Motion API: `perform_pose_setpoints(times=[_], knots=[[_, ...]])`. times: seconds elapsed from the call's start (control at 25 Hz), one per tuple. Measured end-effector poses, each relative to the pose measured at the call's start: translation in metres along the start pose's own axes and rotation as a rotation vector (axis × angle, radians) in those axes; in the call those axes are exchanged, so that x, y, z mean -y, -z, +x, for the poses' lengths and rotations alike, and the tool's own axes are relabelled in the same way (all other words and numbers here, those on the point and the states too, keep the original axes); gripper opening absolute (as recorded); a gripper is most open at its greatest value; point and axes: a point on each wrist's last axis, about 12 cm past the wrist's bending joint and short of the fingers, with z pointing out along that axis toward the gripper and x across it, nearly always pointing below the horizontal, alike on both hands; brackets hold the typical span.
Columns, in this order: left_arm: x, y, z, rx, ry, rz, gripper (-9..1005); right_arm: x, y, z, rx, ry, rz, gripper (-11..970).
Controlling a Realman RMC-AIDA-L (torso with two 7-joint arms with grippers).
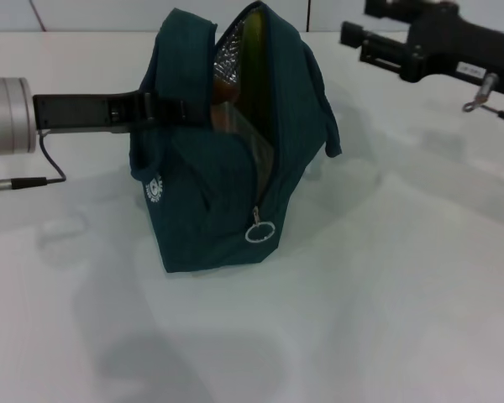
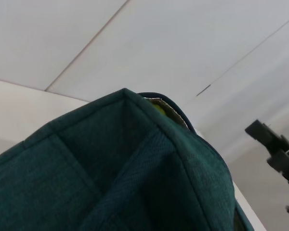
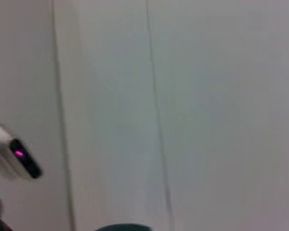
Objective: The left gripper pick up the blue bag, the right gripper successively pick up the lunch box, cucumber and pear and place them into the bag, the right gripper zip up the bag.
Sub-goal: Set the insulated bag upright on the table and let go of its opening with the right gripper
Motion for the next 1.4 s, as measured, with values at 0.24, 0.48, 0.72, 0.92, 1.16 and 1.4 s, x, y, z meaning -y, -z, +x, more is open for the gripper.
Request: perform_pose_setpoints(times=[0.24, 0.48, 0.72, 0.92, 1.16, 1.4], knots=[[0.002, -0.002, -0.002, 0.001, -0.003, 0.008, 43, -0.006, -0.020, -0.004, 0.010, -0.227, -0.039, 662], [0.002, -0.002, -0.002, 0.002, -0.007, 0.010, 43, -0.002, -0.028, 0.000, -0.013, -0.380, -0.018, 769], [0.002, -0.002, -0.001, 0.003, -0.007, 0.009, 43, -0.002, -0.039, 0.010, -0.058, -0.503, -0.001, 836], [0.001, -0.002, 0.000, 0.002, -0.003, 0.011, 43, -0.010, -0.051, 0.016, -0.108, -0.547, -0.033, 837], [0.001, -0.005, 0.000, -0.006, -0.002, 0.020, 43, -0.014, -0.057, 0.024, -0.155, -0.581, -0.012, 832], [0.001, -0.005, 0.001, -0.007, -0.002, 0.020, 43, -0.014, -0.060, 0.028, -0.189, -0.590, 0.009, 828]])
